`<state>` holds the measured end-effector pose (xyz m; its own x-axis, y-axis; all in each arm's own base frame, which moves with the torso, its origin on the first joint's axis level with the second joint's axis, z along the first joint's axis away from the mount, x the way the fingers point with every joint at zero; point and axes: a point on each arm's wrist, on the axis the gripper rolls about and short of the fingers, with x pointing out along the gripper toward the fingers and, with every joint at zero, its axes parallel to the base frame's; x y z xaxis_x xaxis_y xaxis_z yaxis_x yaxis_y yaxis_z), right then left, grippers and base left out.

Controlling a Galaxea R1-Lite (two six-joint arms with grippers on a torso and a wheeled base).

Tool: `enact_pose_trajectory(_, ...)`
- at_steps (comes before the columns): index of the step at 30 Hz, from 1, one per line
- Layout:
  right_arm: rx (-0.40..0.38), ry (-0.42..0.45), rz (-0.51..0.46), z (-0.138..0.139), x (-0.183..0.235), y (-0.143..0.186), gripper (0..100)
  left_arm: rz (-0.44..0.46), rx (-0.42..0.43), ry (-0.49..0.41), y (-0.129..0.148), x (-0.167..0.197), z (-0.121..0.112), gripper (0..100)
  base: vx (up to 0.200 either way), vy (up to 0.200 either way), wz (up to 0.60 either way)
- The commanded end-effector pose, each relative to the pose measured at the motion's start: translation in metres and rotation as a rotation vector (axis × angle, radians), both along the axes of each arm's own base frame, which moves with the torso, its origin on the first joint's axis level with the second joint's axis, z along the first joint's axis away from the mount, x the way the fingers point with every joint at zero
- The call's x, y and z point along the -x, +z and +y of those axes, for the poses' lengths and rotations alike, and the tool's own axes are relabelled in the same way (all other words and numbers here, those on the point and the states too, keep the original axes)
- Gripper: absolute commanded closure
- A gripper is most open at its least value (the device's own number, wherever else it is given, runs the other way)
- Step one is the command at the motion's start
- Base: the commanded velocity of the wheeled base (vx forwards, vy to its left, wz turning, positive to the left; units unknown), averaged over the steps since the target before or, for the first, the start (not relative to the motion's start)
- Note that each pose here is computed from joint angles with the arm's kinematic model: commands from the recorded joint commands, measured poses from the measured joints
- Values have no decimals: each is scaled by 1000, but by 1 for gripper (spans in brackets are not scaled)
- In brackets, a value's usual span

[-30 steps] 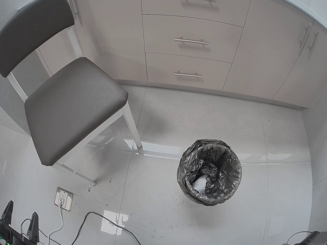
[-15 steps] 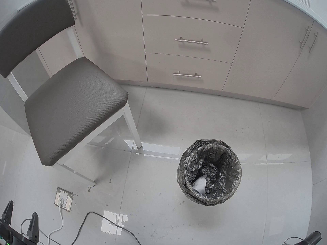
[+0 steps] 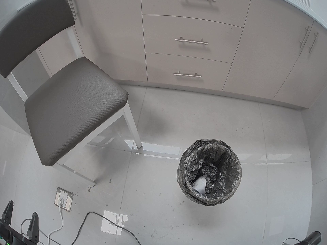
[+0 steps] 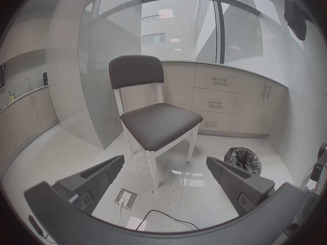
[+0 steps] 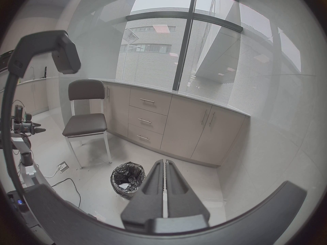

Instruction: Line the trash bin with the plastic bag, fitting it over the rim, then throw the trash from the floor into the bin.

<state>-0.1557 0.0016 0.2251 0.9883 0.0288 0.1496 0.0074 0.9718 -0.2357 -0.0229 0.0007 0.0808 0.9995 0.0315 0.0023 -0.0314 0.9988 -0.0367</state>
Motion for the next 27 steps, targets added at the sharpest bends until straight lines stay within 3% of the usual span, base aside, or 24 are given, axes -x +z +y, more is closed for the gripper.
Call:
enact_pose_trajectory(1,-93,26,62,-1,-132,-139,100,2,0,1,-5,0,0,0,0,0,0)
enact_pose_trajectory(6,-206,29,135,-1,-133,-147,100,1,0,1,-5,0,0,0,0,0,0)
enact_pose_trajectory(27,-239,14,143,-1,-133,-148,100,1,0,1,-5,0,0,0,0,0,0)
